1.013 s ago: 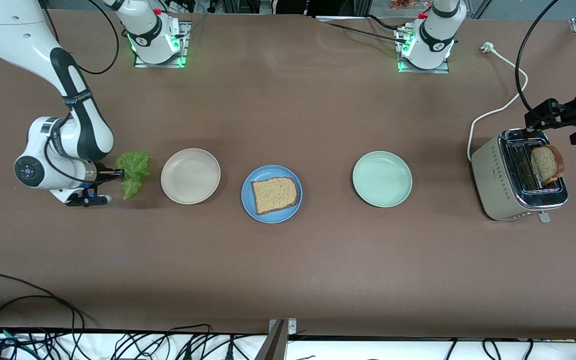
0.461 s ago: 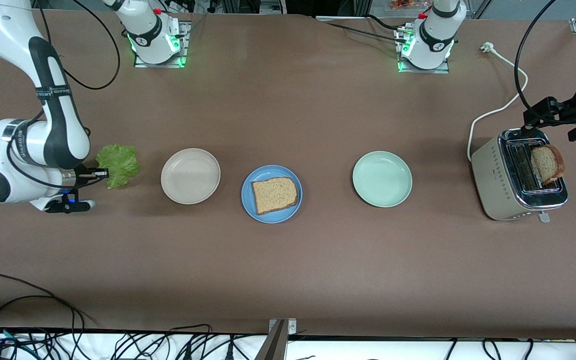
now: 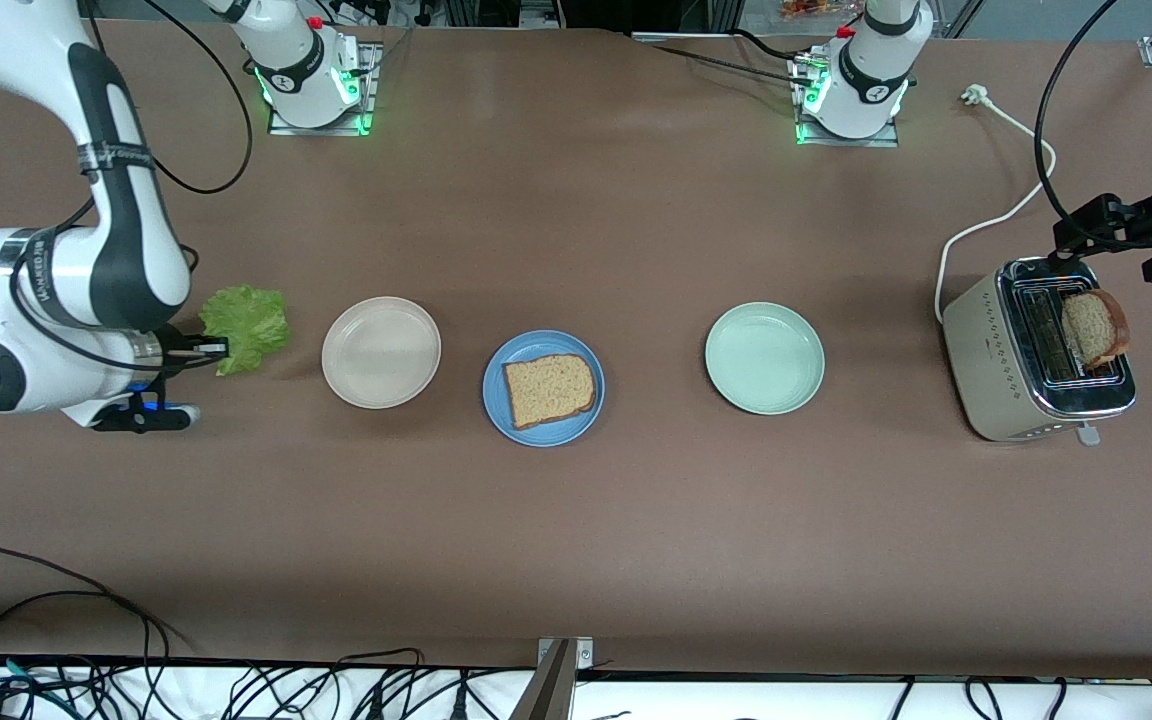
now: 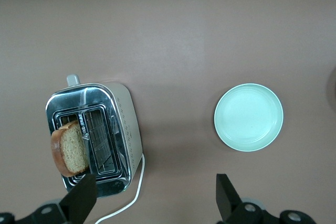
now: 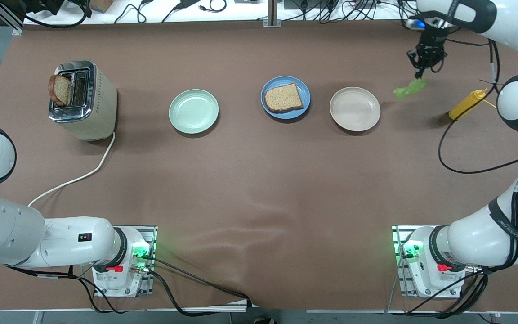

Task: Make sandwich in blue plate with both arms
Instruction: 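Lift the lettuce and carry it over the blue plate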

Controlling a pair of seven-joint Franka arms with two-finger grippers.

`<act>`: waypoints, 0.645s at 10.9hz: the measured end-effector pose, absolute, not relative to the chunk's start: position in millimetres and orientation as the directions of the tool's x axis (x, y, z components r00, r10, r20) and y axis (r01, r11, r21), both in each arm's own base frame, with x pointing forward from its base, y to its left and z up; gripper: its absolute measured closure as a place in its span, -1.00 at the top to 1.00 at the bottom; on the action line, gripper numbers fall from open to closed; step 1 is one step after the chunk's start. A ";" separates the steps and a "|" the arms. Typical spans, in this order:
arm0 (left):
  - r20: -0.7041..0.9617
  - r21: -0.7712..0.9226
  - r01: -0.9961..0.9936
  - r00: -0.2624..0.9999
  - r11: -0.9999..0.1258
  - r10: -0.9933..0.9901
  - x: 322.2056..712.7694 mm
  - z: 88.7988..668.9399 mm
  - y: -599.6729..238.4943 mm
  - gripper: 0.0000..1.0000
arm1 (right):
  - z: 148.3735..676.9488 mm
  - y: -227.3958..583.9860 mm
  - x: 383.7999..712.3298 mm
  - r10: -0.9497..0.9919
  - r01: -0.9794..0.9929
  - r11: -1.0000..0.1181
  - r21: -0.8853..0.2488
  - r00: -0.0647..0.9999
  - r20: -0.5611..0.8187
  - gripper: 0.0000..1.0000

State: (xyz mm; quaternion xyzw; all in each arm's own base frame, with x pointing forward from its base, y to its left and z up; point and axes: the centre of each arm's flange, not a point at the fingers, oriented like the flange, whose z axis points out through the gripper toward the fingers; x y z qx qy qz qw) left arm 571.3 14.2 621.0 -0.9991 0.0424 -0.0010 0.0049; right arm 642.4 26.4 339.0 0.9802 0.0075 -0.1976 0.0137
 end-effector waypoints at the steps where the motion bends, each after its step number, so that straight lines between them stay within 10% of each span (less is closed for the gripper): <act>1: 0.001 -0.010 -0.083 0.997 -0.996 -0.083 571.2 621.0 15.0 1.00 | 349.3 52.0 645.1 0.002 0.018 -0.999 0.039 0.928 -0.372 -0.95; 7: 0.023 -0.013 -0.053 0.998 -0.998 -0.054 570.7 631.6 31.2 1.00 | 375.7 225.6 635.8 -0.181 -0.180 -0.983 0.025 0.954 -0.241 -0.95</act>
